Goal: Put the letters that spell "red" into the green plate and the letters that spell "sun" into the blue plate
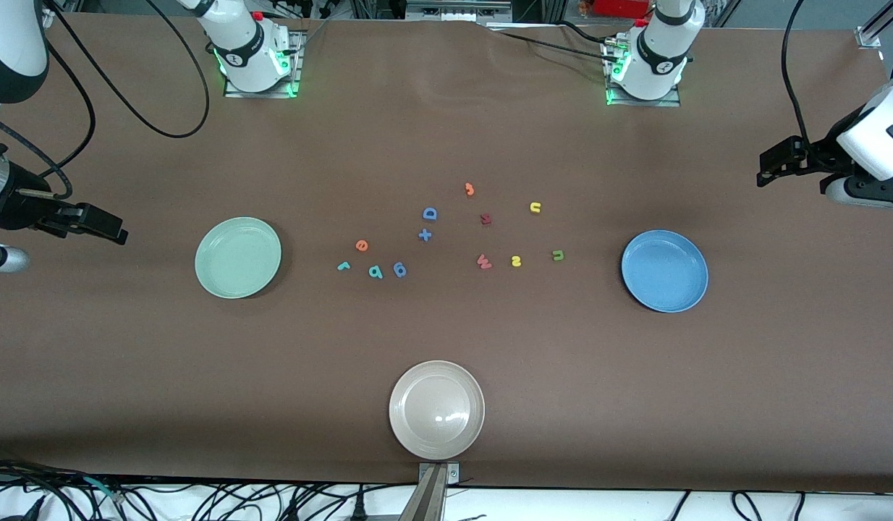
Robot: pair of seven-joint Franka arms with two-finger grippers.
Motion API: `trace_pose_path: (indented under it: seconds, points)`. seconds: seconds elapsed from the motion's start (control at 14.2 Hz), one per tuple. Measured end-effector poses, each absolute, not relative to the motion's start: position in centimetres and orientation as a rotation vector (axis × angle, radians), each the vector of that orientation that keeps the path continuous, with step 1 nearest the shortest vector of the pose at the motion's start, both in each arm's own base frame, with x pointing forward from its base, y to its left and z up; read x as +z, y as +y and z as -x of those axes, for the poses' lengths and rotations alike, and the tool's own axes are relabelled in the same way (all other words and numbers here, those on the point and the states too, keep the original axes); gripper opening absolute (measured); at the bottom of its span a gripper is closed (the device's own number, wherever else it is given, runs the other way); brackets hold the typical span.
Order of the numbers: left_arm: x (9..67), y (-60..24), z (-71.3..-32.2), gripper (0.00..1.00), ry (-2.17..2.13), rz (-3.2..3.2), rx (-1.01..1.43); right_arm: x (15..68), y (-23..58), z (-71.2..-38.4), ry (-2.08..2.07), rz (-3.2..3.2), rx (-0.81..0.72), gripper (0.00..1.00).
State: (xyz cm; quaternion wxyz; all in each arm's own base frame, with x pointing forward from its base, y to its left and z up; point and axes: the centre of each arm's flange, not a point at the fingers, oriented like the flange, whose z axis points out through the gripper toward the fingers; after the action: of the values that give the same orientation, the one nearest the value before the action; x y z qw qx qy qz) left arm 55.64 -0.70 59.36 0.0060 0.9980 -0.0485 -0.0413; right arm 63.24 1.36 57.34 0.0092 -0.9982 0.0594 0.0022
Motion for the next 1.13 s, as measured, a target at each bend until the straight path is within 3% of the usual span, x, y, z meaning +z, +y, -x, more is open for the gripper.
trace_pose_path:
  seconds: [0.49, 1.13]
  points:
    - [57.5, -1.3, -56.4, 1.00, -0.169, -3.118, -0.185, 57.1, 1.4, -63.2, 0.186, 3.118, 0.013, 1.00]
    - [44.0, -10.9, -61.7, 1.00, -0.297, -3.055, -0.313, 56.9, 1.3, -63.2, 0.186, 3.118, 0.022, 1.00]
